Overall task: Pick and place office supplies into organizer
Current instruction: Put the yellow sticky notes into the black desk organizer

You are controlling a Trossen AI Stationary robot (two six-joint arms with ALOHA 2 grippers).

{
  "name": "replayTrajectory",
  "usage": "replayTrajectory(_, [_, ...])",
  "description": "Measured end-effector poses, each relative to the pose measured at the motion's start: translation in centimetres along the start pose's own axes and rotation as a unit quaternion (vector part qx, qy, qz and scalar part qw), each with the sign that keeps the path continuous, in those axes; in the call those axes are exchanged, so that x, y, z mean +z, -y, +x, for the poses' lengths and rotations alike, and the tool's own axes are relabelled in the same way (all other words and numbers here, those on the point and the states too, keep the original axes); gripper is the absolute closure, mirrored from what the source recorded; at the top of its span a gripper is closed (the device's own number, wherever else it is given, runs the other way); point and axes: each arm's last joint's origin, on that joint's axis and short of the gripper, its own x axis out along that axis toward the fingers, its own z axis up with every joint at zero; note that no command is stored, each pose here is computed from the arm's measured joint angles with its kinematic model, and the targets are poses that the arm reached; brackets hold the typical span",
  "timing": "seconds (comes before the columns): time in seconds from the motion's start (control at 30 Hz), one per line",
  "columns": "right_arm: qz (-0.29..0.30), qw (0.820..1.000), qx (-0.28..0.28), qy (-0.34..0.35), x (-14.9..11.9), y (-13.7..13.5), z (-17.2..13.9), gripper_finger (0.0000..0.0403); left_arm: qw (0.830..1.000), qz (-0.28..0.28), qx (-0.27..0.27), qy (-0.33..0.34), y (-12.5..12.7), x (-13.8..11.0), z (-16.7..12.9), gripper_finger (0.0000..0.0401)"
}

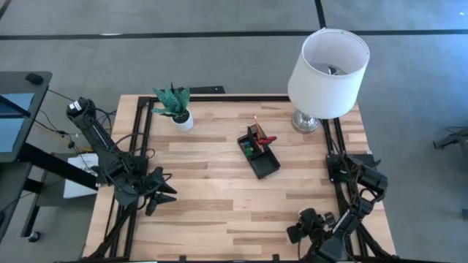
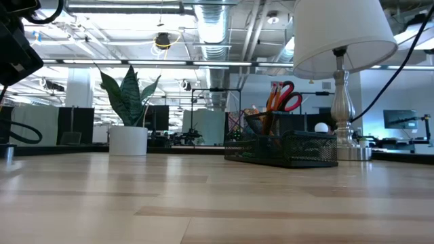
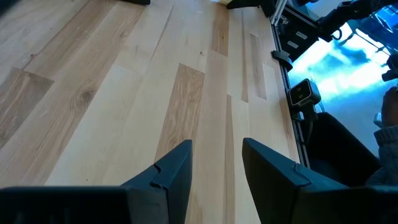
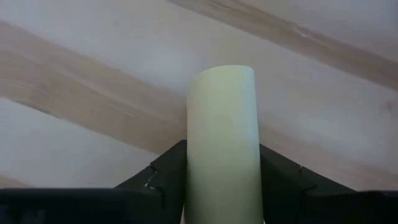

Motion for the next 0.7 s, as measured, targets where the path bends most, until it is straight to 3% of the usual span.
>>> replayTrajectory(0.47, [0.006,0.997,-0.074,0.014,4.8,-2.2,1.7,0.0258,1.0,0.0,0.0,0.0,0.0,0.0,0.0,0.0264])
replayTrajectory(0.7, [0.024,0.994,-0.095,0.052,9.0,-3.9,3.3,0.0259,1.0,0.0,0.0,0.0,0.0,0.0,0.0,0.0264])
